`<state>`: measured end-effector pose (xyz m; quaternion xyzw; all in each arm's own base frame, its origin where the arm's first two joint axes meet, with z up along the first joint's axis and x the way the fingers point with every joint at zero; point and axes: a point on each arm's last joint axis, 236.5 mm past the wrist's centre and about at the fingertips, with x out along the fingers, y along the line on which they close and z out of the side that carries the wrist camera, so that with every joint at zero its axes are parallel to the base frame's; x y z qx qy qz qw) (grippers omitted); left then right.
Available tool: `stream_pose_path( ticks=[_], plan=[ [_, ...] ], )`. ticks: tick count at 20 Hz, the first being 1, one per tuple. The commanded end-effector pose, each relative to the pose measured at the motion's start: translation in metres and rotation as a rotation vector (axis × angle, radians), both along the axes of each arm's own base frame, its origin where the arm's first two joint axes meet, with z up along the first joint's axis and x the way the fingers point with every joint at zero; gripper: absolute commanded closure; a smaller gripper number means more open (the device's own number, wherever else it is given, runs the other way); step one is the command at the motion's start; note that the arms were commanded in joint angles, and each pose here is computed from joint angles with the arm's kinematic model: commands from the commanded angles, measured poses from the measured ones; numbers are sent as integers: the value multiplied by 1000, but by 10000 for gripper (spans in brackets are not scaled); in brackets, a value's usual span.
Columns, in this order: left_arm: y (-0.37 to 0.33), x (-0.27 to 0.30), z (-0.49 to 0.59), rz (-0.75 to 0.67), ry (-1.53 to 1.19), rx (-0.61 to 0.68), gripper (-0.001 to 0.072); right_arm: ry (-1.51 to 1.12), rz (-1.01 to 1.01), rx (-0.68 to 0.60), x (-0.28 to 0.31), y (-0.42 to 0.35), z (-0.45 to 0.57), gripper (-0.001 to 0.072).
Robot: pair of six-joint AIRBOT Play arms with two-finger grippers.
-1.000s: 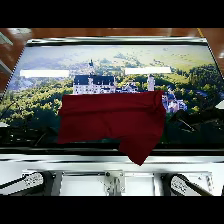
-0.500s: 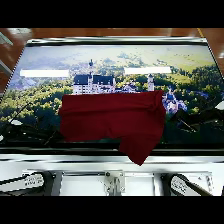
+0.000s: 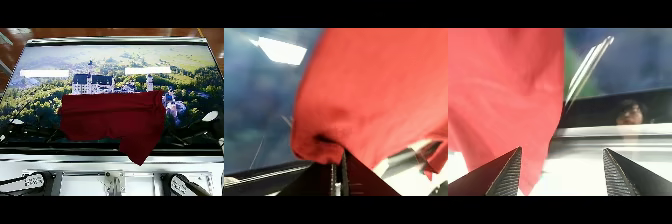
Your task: Fold the shirts.
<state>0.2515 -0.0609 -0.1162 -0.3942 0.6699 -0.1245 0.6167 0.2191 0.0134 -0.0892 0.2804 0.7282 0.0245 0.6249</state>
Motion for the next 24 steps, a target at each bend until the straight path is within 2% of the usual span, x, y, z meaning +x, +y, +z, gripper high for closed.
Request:
stream_pose_path(
  ticks=[1,5,6,8,9,11,12,19,24],
  plan=[
    [-4,-2,8,-26,-19,-18,666,-33,-52,2,-5,26,-27,76],
    [-6,-3,11,-33,-15,-28,666,-76,-114,-27,6,41,-42,79],
    [-6,-3,11,-34,-16,-27,666,-92,-121,-36,11,43,-43,102],
    [-6,-3,11,-39,-21,-27,666,-120,-144,-58,20,45,-44,228],
    [-6,-3,11,-38,-21,-27,666,-133,-153,-61,24,48,-44,322],
    [-5,-2,12,-58,-44,-23,667,-159,-141,-46,31,55,-40,581],
    [-3,2,13,-64,-66,-13,667,-190,-123,-32,37,58,-32,647],
    [30,92,85,-49,-359,138,667,-575,-117,35,145,66,90,649],
    [30,169,120,3,-489,212,666,-660,-162,19,223,52,111,649]
  ],
)
